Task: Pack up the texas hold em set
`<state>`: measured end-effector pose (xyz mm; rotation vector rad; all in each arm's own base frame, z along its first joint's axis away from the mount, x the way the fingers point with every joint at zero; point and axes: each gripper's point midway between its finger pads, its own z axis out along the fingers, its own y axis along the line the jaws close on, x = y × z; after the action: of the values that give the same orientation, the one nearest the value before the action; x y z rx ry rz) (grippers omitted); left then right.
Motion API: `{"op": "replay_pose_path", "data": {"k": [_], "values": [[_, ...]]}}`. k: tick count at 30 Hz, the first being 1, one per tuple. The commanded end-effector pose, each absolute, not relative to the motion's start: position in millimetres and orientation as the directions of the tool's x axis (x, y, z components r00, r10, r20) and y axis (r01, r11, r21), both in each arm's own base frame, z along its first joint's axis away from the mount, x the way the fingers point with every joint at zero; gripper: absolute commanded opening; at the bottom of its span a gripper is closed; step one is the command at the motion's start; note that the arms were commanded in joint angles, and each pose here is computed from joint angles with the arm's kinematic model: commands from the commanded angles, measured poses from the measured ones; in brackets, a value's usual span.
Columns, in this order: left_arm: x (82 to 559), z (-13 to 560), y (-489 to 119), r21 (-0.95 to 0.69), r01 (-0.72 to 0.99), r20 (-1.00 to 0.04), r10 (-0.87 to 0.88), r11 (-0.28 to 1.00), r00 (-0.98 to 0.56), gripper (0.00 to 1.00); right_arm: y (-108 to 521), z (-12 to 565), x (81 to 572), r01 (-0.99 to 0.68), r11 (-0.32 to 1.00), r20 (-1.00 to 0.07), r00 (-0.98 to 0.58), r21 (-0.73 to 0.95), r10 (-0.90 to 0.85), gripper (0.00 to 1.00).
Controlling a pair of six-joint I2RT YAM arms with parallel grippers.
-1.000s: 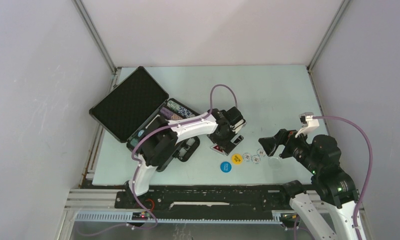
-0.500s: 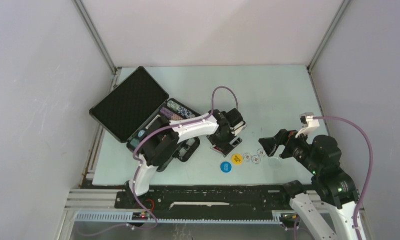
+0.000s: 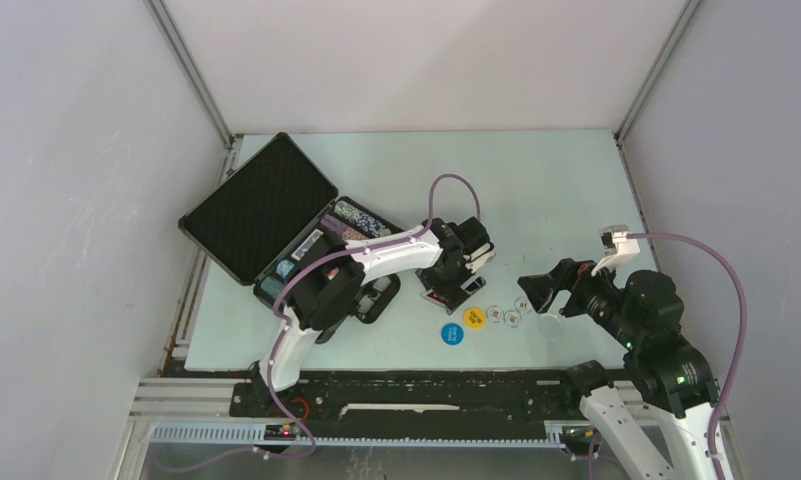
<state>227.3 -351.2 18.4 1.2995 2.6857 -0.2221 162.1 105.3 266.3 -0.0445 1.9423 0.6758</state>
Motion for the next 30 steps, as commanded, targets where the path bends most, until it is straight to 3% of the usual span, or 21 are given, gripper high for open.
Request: {"op": "replay_pose_path", "data": {"k": [1, 10, 17, 25, 30], "values": [[234.4, 25.8, -361.6, -0.057, 0.799, -0.228, 0.771, 0.599, -0.594, 0.83, 106.9, 271.6, 164.2, -0.337, 0.836, -0.856, -0.445, 0.433, 0.264, 1.00], [235.2, 24.1, -358.9, -0.030, 0.787, -0.218, 0.765, 0.616, -0.607, 0.75, 107.4, 271.7, 164.9, -0.339, 0.835, -0.856, -0.444, 0.434, 0.265, 1.00], [231.8, 27.4, -357.8, -0.020, 0.788, -0.220, 0.766, 0.615, -0.603, 0.61, 107.3, 272.1, 164.3, -0.342, 0.834, -0.858, -0.439, 0.433, 0.265, 1.00], [241.7, 56.1, -363.0, 0.008, 0.772, -0.315, 0.734, 0.636, -0.602, 0.49, 107.1, 272.4, 163.6, -0.343, 0.834, -0.859, -0.437, 0.432, 0.266, 1.00], [246.5, 88.7, -359.5, 0.022, 0.755, -0.386, 0.702, 0.656, -0.599, 0.48, 107.3, 272.8, 162.7, -0.346, 0.832, -0.860, -0.436, 0.433, 0.266, 1.00]]}}
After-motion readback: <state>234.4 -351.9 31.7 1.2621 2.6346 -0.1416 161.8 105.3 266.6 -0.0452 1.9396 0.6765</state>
